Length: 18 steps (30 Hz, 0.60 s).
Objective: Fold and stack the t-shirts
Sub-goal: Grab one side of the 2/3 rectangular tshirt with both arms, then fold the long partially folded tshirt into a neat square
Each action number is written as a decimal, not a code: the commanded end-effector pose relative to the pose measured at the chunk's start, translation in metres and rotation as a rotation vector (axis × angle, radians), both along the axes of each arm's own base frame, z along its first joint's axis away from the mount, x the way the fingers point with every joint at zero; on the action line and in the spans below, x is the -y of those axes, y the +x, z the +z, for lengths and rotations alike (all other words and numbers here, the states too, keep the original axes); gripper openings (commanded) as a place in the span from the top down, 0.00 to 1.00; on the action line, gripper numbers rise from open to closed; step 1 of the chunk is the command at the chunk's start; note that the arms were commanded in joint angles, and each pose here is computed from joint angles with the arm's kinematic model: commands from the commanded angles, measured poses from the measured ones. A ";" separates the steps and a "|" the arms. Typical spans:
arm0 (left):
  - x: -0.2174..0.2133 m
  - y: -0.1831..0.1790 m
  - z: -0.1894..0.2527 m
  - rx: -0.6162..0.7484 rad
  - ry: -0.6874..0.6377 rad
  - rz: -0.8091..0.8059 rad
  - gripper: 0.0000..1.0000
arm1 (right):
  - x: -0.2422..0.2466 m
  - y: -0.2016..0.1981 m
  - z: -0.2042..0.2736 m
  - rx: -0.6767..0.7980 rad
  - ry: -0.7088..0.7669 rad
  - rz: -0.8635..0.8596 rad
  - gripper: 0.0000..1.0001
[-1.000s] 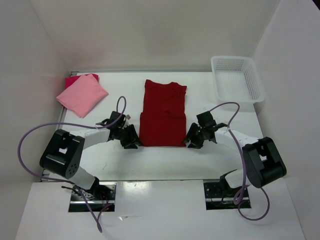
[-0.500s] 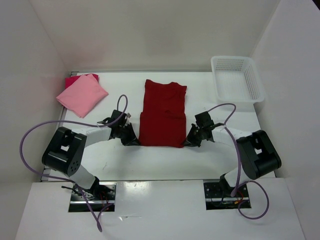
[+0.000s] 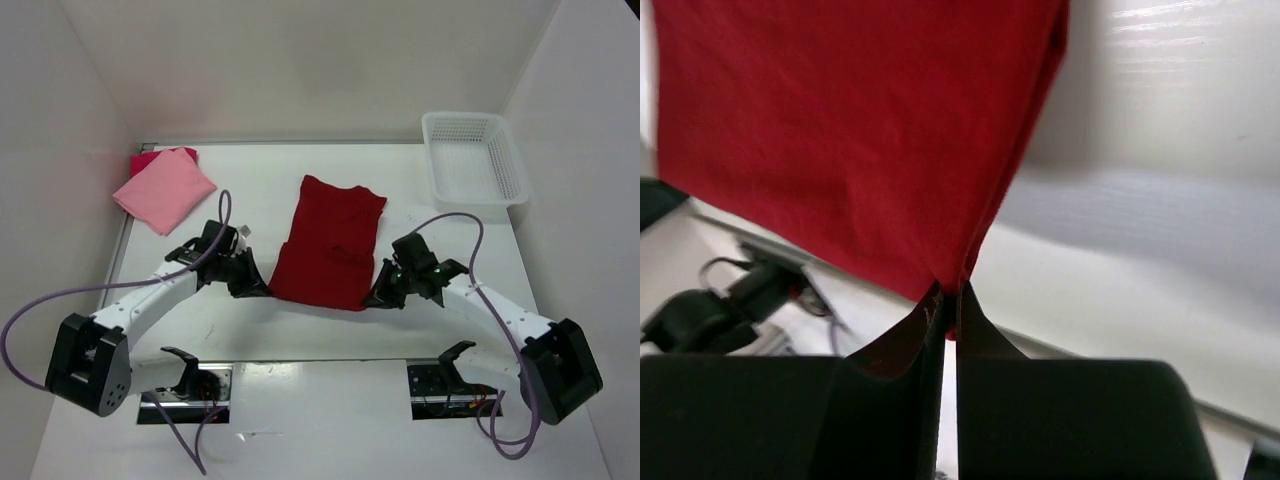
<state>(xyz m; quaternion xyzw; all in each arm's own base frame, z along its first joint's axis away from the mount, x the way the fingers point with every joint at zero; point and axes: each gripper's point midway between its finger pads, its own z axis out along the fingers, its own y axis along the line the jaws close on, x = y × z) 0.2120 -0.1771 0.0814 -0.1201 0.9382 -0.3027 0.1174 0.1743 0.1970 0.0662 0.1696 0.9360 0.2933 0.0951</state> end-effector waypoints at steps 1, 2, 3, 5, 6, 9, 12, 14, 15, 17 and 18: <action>-0.005 -0.006 0.028 -0.020 -0.010 -0.015 1.00 | 0.013 0.030 0.043 0.044 0.016 -0.052 1.00; -0.002 0.004 0.037 0.004 -0.031 -0.012 1.00 | 0.017 0.043 0.048 0.069 0.011 -0.058 1.00; 0.004 0.027 0.055 0.067 -0.061 -0.010 1.00 | 0.021 0.054 0.053 0.103 -0.003 -0.042 1.00; 0.009 0.057 0.073 0.132 -0.084 0.007 1.00 | 0.033 0.092 0.062 0.137 -0.020 -0.076 1.00; 0.015 0.092 0.090 0.198 -0.102 0.018 1.00 | 0.035 0.109 0.066 0.183 -0.028 -0.064 1.00; 0.025 0.150 0.098 0.259 -0.087 0.040 1.00 | 0.043 0.163 0.076 0.237 -0.041 -0.086 1.00; 0.034 0.213 0.113 0.350 -0.061 0.058 1.00 | 0.055 0.215 0.076 0.278 -0.080 -0.108 1.00; 0.035 0.242 0.111 0.378 -0.030 0.078 1.00 | 0.062 0.244 0.080 0.306 -0.088 -0.118 1.00; 0.034 0.268 0.108 0.392 -0.017 0.099 1.00 | 0.069 0.254 0.063 0.266 -0.098 -0.134 1.00; 0.035 0.290 0.080 0.361 0.022 0.107 1.00 | 0.075 0.280 0.069 0.312 -0.110 -0.141 1.00; 0.035 0.299 0.077 0.367 0.030 0.115 1.00 | 0.076 0.289 0.053 0.284 -0.130 -0.148 1.00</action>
